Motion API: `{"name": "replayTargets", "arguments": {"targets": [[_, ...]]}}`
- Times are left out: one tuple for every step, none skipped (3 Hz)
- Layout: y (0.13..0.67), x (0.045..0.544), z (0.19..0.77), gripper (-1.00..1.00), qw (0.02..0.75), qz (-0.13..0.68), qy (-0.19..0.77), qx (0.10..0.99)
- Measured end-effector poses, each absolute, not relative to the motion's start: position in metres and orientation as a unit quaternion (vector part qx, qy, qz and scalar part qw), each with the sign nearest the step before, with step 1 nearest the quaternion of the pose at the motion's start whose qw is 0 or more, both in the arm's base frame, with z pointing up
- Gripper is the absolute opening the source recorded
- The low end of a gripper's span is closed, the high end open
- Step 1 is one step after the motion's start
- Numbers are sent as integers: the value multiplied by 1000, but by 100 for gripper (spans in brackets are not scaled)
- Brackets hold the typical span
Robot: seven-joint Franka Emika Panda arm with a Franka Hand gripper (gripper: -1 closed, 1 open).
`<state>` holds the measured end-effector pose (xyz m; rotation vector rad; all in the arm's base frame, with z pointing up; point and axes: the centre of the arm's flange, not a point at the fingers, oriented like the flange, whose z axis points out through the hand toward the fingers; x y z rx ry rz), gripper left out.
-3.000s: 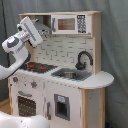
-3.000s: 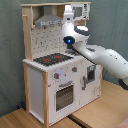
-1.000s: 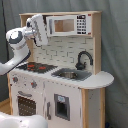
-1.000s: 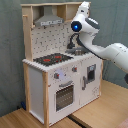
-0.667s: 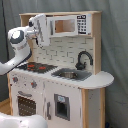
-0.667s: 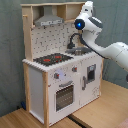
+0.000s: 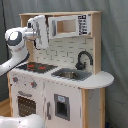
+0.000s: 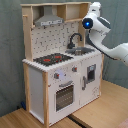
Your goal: Play with the kitchen
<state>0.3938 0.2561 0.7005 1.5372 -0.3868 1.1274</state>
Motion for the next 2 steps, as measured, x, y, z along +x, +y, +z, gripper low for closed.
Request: {"name": "replayTargets", "arguments": {"targets": [[239,387,703,-100,555,491,-152,655],[227,389,704,-100,549,507,-135,651]]}}
